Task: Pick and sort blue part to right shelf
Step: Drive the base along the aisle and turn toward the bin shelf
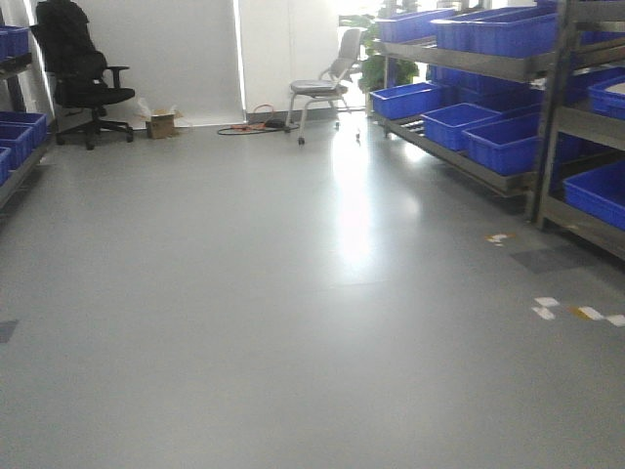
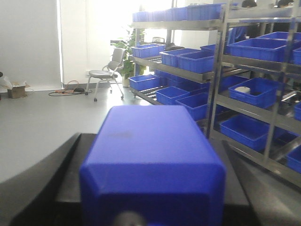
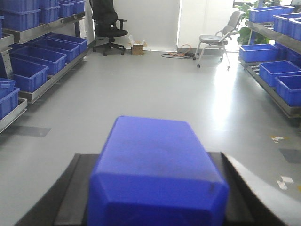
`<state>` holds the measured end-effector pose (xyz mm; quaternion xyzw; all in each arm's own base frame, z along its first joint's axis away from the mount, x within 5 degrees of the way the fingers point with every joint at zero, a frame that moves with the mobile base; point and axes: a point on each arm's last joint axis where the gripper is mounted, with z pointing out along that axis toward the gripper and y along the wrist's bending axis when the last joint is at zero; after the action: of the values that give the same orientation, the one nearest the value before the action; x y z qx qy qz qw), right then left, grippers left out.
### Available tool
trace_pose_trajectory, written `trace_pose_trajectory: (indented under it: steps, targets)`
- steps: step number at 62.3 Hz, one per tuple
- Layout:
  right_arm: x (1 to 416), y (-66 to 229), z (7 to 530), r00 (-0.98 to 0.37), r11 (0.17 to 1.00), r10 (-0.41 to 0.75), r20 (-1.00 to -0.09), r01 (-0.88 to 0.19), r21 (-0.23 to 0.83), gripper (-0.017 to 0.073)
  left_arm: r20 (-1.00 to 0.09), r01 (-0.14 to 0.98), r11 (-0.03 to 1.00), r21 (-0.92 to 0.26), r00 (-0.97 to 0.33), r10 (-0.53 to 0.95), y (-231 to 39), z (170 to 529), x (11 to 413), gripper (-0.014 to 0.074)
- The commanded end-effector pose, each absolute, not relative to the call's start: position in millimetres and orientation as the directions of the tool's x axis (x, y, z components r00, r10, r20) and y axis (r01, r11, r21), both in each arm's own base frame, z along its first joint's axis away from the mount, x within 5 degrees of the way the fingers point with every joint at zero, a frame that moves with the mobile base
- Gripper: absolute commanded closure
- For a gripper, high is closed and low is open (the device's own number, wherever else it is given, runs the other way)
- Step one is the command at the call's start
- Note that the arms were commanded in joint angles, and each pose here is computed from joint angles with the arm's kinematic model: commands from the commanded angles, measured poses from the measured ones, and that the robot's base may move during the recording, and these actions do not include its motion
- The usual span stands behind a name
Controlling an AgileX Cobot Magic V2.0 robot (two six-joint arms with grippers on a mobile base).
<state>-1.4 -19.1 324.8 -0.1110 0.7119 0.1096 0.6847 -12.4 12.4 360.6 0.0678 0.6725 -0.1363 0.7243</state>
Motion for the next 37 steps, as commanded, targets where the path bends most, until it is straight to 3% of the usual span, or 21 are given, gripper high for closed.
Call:
trace_pose_trajectory:
  steps: [1,37]
  targets:
    - [-2.2,-18.8,340.6,0.067,0.950,0.000,-0.998,-0.312,-0.021,0.0349,-0.981,0.312,0.947,-0.082,0.144,-0.132,11.9,375.0,-13.0,0.0363]
    - [-2.2,-18.8,340.6,0.067,0.950,0.000,-0.998,-0.312,-0.021,0.0349,-0.981,0.312,0.947,-0.082,0.144,-0.132,11.9,375.0,-13.0,0.0363]
